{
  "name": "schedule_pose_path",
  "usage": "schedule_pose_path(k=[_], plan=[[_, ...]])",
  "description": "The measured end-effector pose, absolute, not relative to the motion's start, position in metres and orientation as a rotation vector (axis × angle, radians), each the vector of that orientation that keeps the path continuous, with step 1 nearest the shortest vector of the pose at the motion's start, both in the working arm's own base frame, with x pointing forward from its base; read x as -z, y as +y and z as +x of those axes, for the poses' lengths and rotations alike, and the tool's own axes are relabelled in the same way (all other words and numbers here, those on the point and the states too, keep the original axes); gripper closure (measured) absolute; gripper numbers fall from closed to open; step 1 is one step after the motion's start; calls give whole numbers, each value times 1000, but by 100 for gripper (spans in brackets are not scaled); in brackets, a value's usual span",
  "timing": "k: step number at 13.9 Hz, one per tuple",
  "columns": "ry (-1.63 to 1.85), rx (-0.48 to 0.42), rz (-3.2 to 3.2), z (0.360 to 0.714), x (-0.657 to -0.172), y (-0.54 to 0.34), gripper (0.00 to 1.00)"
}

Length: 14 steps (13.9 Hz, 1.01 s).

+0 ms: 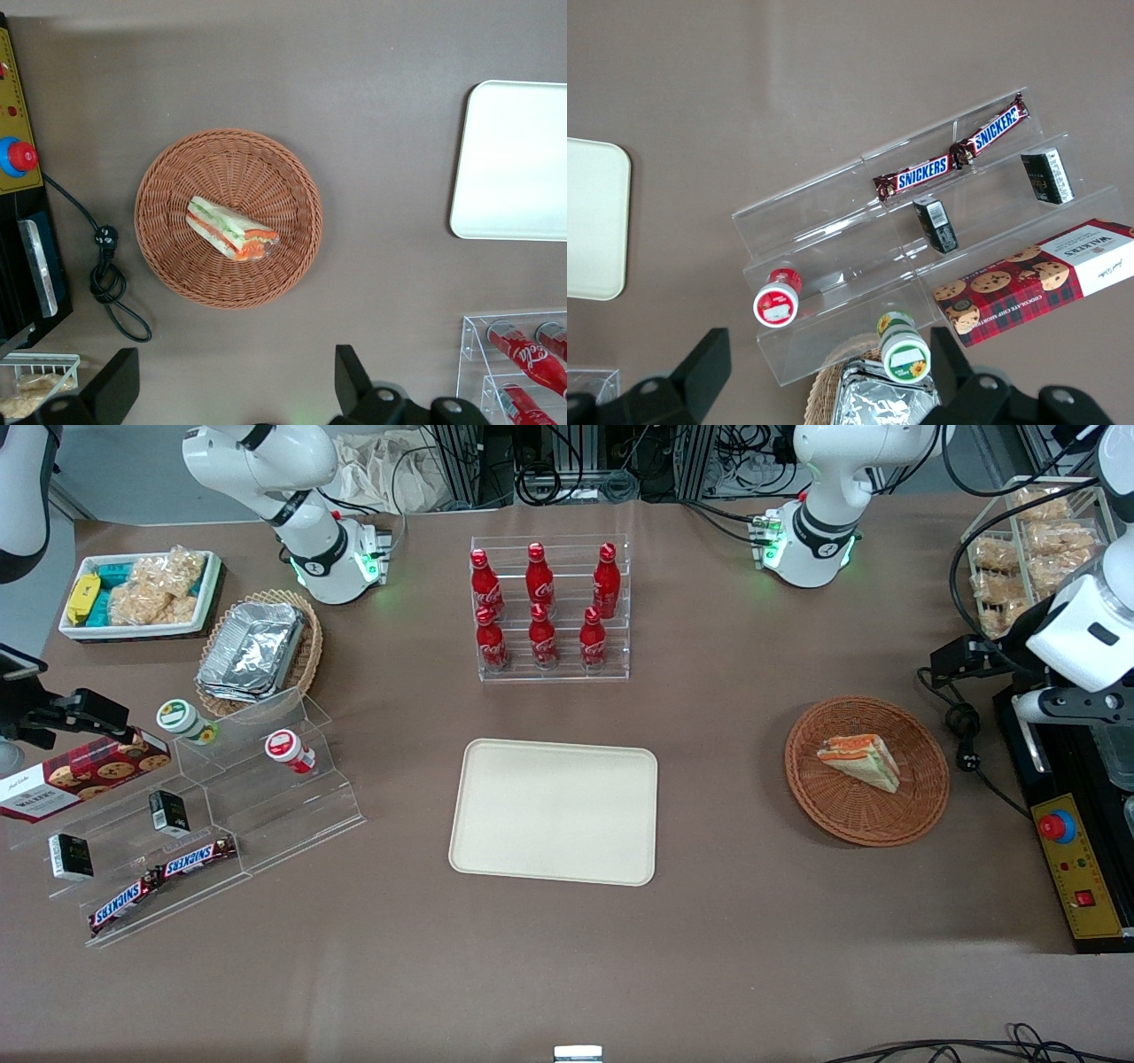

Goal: Place sandwich from basket to tray
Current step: 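Move the left gripper over the sandwich in the wicker basket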

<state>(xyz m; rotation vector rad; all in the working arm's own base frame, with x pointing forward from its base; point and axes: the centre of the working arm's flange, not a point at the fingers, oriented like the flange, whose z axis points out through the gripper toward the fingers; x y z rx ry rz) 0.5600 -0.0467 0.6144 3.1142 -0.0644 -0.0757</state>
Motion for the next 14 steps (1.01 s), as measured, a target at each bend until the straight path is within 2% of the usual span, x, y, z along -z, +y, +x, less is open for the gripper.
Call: schedule_pose_path(k=[9,14], plan=[[96,94,3104,559,-613,-50,0],[154,141,3080,558,-601,-45,0]])
